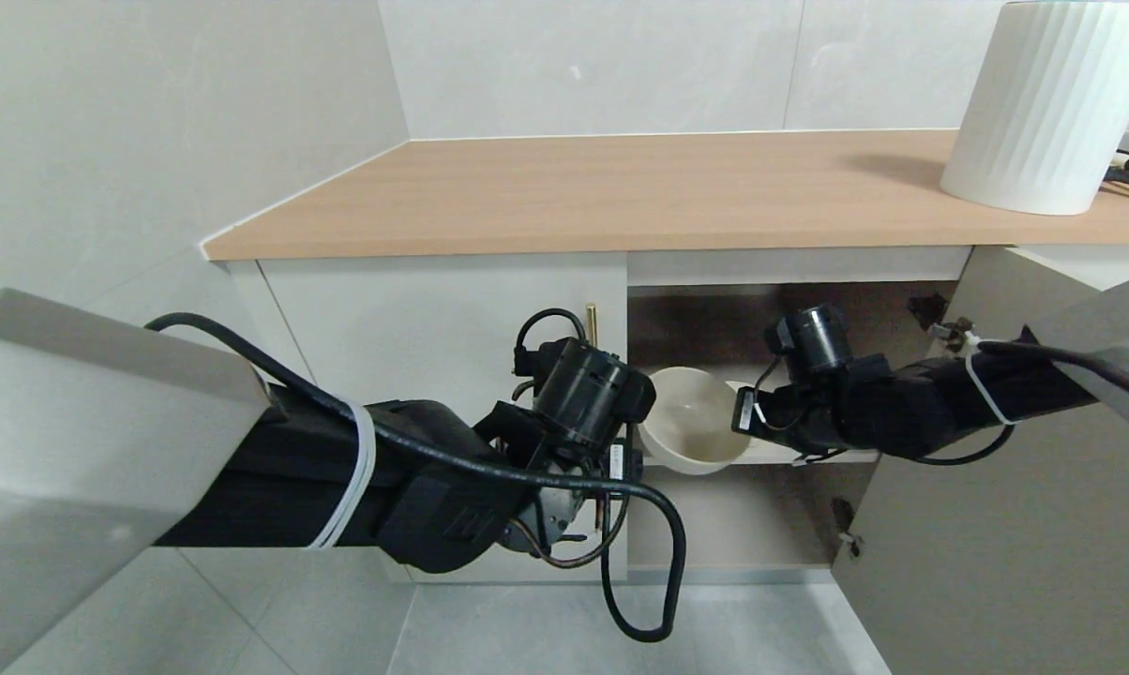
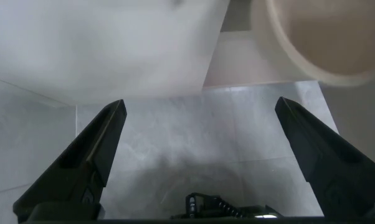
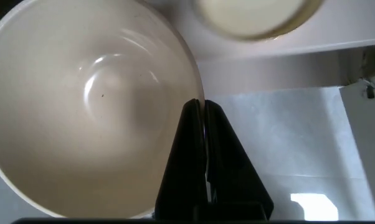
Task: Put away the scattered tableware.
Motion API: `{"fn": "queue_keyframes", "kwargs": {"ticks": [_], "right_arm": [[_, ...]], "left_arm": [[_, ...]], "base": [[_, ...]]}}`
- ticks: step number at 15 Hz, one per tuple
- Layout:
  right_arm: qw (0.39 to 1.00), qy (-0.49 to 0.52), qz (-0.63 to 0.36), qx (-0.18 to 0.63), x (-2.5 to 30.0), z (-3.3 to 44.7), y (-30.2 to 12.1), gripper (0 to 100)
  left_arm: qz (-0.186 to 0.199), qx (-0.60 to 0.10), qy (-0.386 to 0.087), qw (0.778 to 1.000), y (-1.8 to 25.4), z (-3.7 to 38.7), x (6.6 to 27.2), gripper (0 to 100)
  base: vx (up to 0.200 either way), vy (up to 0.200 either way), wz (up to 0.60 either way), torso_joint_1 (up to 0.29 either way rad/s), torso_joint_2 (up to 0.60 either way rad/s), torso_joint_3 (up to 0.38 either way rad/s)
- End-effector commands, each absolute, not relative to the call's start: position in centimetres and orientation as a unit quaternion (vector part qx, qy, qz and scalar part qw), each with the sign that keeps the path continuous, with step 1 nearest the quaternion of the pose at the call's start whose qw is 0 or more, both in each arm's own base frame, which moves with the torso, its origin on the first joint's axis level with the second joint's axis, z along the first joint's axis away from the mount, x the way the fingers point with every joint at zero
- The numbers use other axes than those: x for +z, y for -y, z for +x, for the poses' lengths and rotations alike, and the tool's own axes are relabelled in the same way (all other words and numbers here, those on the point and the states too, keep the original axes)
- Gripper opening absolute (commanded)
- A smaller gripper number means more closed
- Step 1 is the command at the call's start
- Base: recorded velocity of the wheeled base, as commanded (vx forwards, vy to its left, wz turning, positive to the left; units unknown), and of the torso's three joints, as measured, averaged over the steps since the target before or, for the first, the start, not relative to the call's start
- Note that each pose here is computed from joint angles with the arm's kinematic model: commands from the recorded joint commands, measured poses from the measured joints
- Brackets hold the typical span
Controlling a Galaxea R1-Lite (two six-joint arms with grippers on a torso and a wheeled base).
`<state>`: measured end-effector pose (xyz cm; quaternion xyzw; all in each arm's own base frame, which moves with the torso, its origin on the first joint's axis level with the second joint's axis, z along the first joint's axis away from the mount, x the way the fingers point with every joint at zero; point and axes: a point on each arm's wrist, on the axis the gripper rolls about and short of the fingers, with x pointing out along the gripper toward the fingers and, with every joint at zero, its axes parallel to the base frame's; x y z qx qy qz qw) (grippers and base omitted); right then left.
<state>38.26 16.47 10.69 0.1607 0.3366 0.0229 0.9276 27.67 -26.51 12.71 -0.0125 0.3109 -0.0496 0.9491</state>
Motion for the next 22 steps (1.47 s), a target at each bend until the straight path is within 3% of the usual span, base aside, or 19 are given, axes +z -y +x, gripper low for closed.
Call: {"fn": "queue_keyframes", "kwargs": {"ticks": [1,6,12,22], "right_arm": [[0.926,-0.337,0.171,-0.006,8.3,40.4,-14.8,0],[0.934,-0.289,0.201,-0.062,6.7,43.6,-12.0,0],[0.942,-0.235,0.222,-0.086,7.2,44.9,-11.0,0],[0.942,-0.231,0.214,-0.119,4.8,46.7,-10.0,0]], "left_arm": [[-0.011,-0.049,-0.313,0.948,26.6,27.7,12.5,100],[-0.009,-0.049,-0.314,0.948,26.6,27.8,12.3,100],[-0.009,-0.049,-0.314,0.948,26.7,27.8,12.3,100],[-0.008,-0.049,-0.315,0.948,26.7,27.8,12.2,100]], "base": [[0.000,0.000,0.00,0.000,0.00,0.000],[0.000,0.000,0.00,0.000,0.00,0.000],[0.000,0.000,0.00,0.000,0.00,0.000],[0.000,0.000,0.00,0.000,0.00,0.000]]}}
